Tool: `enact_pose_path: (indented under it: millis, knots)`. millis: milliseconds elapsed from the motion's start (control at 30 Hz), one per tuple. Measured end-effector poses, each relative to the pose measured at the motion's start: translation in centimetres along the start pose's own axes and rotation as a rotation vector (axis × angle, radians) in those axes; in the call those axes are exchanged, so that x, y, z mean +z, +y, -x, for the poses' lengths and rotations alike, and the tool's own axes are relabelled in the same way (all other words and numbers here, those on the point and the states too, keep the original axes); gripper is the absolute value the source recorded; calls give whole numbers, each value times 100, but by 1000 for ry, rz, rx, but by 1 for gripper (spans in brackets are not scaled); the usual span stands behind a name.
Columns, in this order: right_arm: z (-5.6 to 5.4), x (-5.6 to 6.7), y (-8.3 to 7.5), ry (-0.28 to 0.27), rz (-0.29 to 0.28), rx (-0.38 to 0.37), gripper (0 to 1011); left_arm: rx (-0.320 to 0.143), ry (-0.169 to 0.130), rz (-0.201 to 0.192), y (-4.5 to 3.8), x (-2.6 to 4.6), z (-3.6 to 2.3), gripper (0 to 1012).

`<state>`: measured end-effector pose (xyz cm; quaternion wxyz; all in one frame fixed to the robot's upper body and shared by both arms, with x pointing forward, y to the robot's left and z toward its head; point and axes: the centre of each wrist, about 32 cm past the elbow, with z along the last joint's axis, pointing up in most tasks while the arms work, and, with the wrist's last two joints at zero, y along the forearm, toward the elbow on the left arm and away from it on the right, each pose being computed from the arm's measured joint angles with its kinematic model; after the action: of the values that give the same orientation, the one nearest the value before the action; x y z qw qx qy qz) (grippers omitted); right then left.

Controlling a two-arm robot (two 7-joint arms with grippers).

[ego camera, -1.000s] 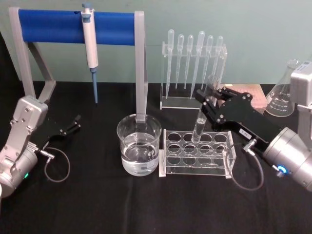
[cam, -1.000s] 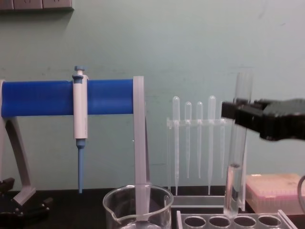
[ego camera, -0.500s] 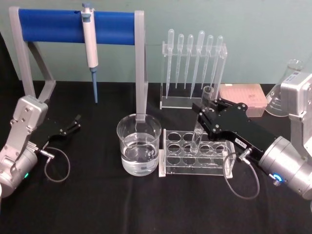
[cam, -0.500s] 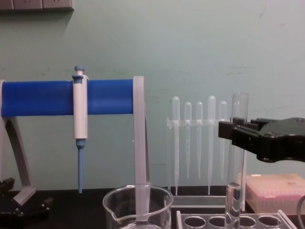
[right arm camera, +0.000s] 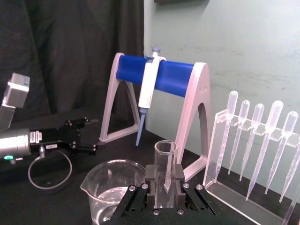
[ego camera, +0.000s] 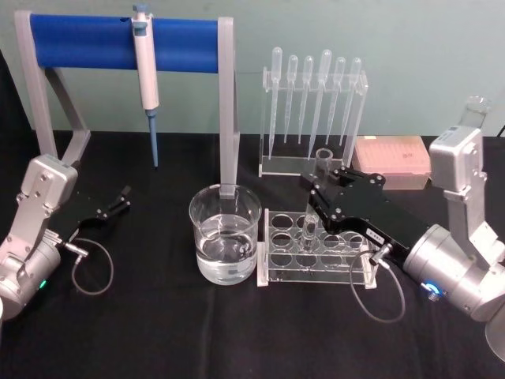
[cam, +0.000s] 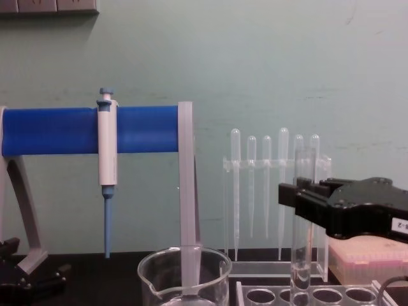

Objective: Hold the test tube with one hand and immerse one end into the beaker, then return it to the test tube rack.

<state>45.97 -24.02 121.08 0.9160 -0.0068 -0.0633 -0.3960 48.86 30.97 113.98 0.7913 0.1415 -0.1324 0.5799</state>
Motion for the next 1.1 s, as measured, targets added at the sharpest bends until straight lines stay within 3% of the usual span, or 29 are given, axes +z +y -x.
enact_pose_path:
  millis: [700,1100]
  knots:
    - [-76,-74,244,-11,133,17,234,0,0,0,0,0,0,1000]
    - [-69,-91,253,-12,181,19,251,0,0,0,0,0,0,1000]
